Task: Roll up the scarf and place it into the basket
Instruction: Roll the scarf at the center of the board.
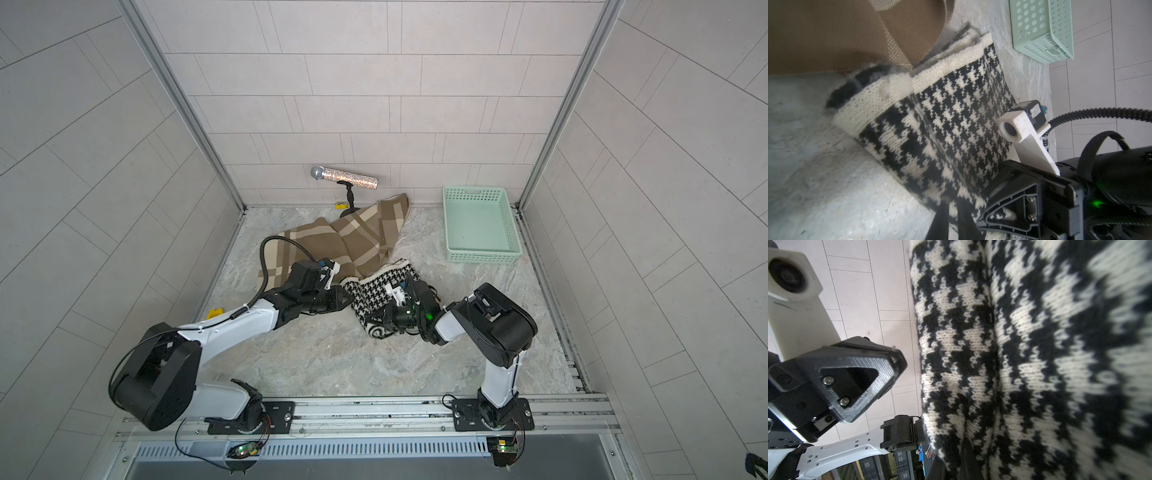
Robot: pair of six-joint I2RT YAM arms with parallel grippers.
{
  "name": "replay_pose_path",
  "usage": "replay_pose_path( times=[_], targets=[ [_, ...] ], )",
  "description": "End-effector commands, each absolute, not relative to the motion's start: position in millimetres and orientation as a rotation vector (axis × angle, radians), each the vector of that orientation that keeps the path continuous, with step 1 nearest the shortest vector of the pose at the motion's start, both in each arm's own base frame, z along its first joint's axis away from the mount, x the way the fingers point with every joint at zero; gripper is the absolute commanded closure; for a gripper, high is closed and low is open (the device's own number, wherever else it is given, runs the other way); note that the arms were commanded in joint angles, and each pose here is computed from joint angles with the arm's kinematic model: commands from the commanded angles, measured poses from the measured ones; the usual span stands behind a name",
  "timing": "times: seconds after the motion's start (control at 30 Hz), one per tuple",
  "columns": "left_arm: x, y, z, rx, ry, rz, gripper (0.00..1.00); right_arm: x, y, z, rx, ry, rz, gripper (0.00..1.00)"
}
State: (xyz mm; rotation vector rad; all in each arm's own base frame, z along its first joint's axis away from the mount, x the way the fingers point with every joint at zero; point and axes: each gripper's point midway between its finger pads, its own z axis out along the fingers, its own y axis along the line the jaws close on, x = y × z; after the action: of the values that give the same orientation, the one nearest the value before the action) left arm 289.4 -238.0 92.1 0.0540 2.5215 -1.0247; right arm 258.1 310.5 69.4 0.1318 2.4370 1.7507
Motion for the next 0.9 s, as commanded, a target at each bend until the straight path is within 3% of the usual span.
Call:
replay_pose_path(
  times=[0.0,0.17,0.37,0.6,0.73,0.87],
  targets=[
    [309,-256,102,0.095,2.426,-1.084,0.89,265,302,62,0.212,2.447,1.725,1.00],
    [326,-270,80,0.098,2.423,-1.119,0.93,266,297,55,0.242,2.468,1.686,0.98],
    [340,-283,37,0.018,2.494,-1.159,0.99,262,287,49,0.221,2.555,1.534,0.85],
    [332,-276,3,-0.061,2.611,-1.115,1.00,252,218,77,-0.066,2.699,0.744,0.56],
    [329,-276,-4,-0.065,2.603,-1.133,1.00,247,191,107,-0.245,2.618,0.419,0.48],
    [327,-279,-10,-0.080,2.606,-1.172,1.00,233,202,138,-0.579,2.433,0.059,0.39]
  ],
)
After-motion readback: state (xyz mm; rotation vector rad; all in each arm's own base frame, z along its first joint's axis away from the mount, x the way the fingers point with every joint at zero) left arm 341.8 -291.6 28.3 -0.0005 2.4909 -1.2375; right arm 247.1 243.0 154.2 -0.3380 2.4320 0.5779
